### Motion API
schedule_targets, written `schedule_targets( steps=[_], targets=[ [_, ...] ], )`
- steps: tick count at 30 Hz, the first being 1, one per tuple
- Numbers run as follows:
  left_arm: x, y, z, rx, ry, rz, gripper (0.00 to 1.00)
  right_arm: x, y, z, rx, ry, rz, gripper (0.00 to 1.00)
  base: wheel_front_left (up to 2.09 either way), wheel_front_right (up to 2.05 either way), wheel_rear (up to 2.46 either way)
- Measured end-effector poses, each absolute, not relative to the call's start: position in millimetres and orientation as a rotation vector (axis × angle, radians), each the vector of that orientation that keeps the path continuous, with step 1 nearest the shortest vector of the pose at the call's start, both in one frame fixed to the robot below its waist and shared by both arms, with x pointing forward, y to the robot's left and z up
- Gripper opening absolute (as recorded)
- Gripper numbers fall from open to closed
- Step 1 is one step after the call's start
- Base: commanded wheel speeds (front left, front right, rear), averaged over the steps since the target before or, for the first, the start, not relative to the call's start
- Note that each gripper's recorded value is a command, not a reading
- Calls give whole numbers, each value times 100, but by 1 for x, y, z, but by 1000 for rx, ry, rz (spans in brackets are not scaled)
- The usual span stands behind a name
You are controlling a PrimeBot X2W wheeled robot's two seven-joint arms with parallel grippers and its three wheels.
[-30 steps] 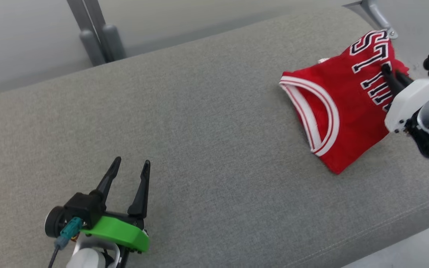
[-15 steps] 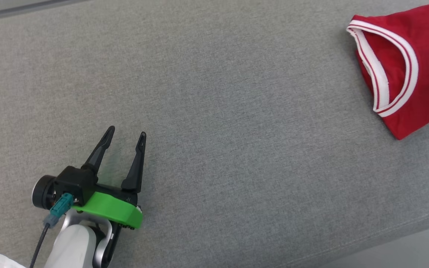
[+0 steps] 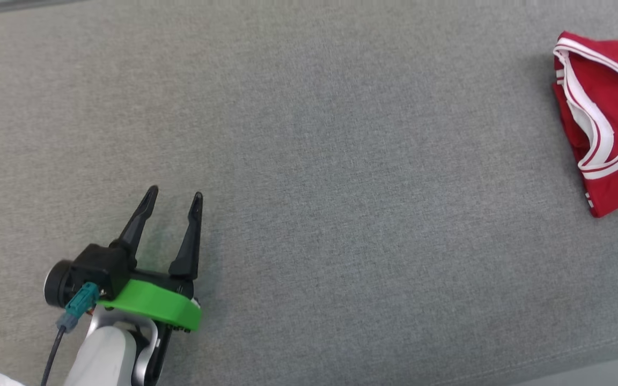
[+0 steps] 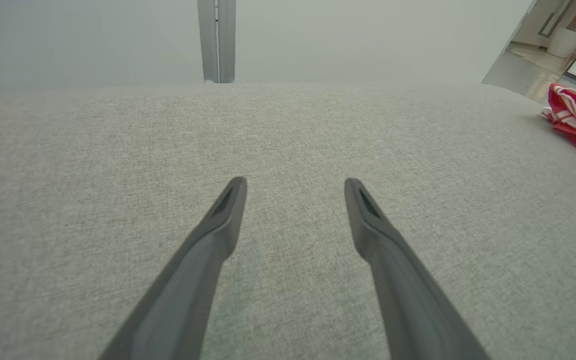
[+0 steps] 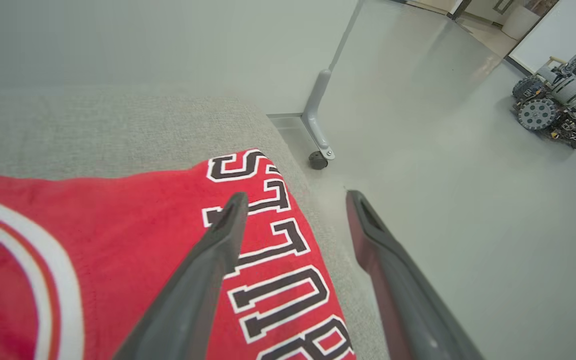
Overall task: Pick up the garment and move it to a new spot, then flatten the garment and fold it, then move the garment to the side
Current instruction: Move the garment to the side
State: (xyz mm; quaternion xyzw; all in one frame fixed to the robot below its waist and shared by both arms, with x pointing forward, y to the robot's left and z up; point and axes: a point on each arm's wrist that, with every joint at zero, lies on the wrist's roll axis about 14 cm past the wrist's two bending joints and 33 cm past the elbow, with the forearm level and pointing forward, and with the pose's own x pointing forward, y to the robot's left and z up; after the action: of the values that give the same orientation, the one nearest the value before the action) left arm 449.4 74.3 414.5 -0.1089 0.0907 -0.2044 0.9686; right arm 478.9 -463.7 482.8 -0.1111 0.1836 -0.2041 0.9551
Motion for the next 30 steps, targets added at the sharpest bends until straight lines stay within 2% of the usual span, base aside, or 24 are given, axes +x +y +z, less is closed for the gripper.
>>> schedule_targets(
  steps=[6, 10, 20, 30],
  targets=[
    [434, 103, 435, -223, 135, -313, 100, 502, -407, 517, -181, 219, -292, 100, 0, 0, 0],
    [421, 124, 455, -211, 85, -250, 100, 499, -376, 550, -153, 80, -213, 100, 0, 0, 0],
    [383, 168, 513, -160, -77, -138, 100, 448, -304, 602, -74, -189, -53, 100, 0, 0, 0],
    [346, 198, 521, -167, -113, -37, 100, 390, -231, 572, 16, -217, 86, 100, 0, 0, 0]
  ],
)
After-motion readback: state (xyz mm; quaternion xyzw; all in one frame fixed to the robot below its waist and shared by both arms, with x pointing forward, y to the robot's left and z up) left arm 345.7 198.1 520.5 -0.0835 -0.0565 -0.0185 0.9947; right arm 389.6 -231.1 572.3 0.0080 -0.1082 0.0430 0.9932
